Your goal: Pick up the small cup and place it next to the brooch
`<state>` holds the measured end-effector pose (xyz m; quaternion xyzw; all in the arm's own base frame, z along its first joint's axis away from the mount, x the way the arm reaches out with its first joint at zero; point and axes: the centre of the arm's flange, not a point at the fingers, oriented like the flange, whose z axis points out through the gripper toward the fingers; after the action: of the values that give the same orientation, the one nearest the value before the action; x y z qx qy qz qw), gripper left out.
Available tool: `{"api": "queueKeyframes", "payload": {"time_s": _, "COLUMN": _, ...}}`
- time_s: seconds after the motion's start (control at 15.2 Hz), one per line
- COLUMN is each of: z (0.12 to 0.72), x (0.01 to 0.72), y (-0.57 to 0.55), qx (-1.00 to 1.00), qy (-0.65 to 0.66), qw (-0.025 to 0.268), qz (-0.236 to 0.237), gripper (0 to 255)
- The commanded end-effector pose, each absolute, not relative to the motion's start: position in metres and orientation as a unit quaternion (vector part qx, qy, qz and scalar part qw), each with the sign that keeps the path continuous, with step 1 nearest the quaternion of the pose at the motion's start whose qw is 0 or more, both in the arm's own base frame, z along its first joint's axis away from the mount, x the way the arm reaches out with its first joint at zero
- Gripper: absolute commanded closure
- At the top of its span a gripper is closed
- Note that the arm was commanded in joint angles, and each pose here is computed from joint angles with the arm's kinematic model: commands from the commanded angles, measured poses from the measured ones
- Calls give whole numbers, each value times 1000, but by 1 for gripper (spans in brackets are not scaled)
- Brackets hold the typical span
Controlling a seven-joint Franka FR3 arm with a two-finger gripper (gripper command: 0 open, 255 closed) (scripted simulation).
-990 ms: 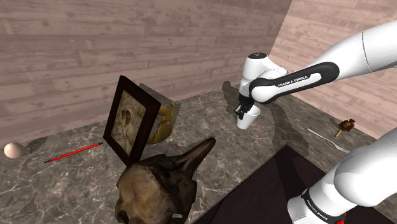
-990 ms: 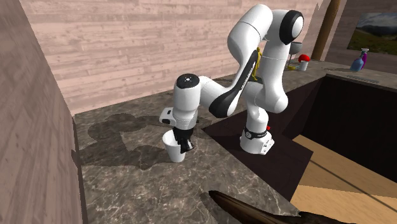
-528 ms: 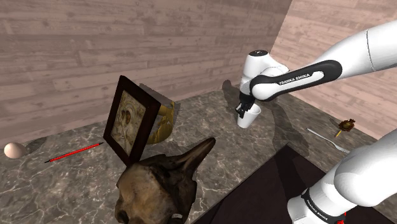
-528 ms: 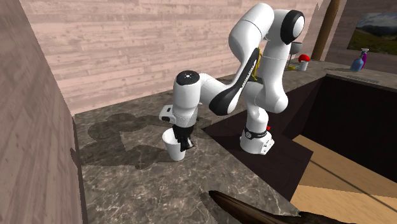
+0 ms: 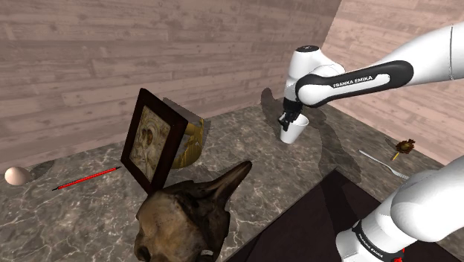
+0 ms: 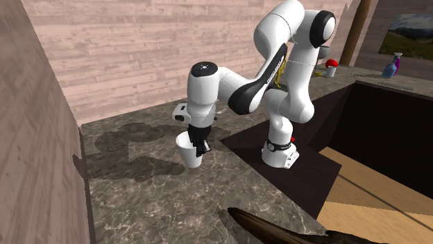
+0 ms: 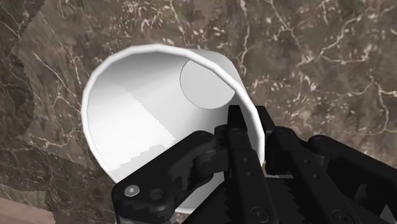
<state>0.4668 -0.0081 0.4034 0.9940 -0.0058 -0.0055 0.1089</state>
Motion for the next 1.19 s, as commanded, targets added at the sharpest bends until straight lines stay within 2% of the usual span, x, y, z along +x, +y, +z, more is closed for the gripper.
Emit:
{"api": "queueKeyframes", "payload": {"time_s": 0.0, "z": 415, "x": 467, "y": -8, "qx": 994, "qy": -6, "qw": 109, "qz": -6, "gripper": 255}}
{"api": "queueKeyframes", "payload": {"time_s": 1.12, "z": 504, "x": 467, "y": -8, "qx": 994, "qy": -6, "qw": 109, "qz": -6, "gripper": 255}}
